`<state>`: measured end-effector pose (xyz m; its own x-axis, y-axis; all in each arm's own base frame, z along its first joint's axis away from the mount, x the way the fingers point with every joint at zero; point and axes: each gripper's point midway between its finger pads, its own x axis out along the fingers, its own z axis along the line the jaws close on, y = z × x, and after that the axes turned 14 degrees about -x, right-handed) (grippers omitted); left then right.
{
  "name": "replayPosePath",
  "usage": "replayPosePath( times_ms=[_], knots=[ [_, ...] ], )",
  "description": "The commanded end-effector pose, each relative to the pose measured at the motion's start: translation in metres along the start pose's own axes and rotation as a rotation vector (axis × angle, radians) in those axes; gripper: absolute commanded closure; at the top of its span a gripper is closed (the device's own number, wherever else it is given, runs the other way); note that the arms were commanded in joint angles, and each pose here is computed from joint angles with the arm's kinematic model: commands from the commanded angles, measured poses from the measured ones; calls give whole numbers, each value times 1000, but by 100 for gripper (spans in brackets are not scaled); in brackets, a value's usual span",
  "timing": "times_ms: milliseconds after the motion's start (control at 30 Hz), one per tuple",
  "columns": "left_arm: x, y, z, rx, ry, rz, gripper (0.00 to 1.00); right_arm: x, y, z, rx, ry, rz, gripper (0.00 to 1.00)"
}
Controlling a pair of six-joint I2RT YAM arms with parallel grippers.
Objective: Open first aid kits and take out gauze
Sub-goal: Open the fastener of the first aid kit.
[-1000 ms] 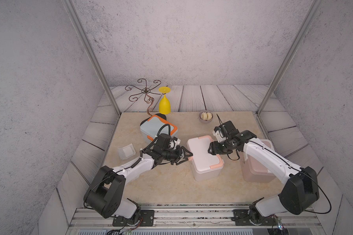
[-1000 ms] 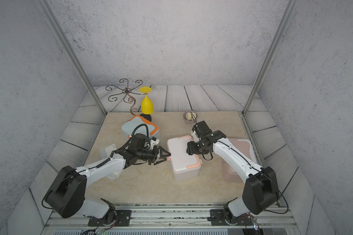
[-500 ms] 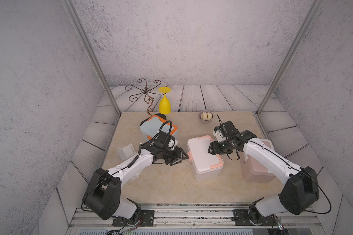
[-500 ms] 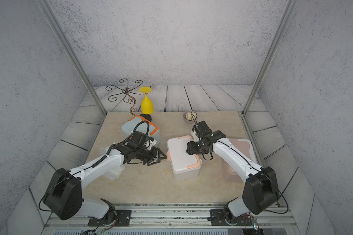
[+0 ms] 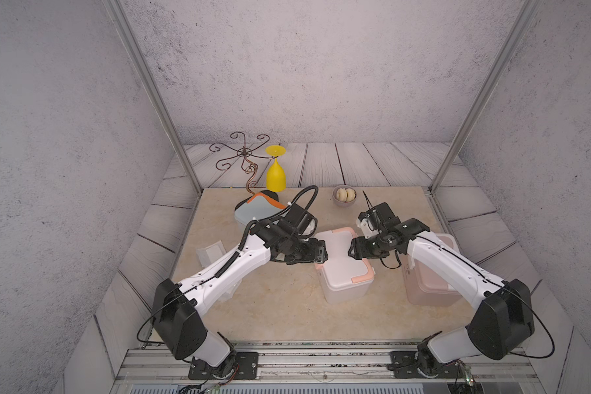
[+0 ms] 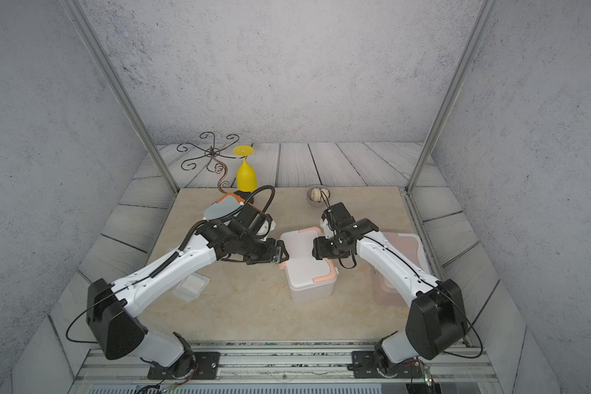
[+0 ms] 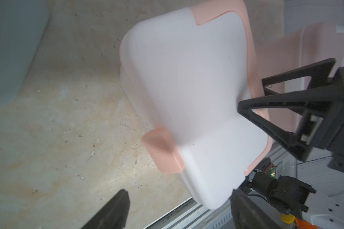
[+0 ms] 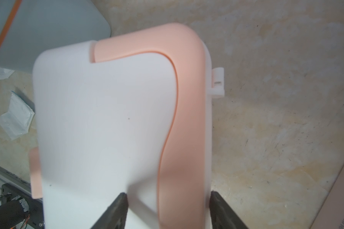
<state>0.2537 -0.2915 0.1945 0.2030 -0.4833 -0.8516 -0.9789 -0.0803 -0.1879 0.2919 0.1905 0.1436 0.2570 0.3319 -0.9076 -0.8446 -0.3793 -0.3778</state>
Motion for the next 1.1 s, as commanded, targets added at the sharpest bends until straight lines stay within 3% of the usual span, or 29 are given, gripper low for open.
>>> replayPosePath(
  times_ms=[0,400,1067],
  knots=[
    [7,0,24,53,-172,13,17,50,96,-27,22,104,409,35],
    [33,2,45,90,-321,64,20,52,98,-25,25,90,406,35],
    [27,18,87,-10,-354,67,22,55,101,-25,24,87,410,35]
  ],
)
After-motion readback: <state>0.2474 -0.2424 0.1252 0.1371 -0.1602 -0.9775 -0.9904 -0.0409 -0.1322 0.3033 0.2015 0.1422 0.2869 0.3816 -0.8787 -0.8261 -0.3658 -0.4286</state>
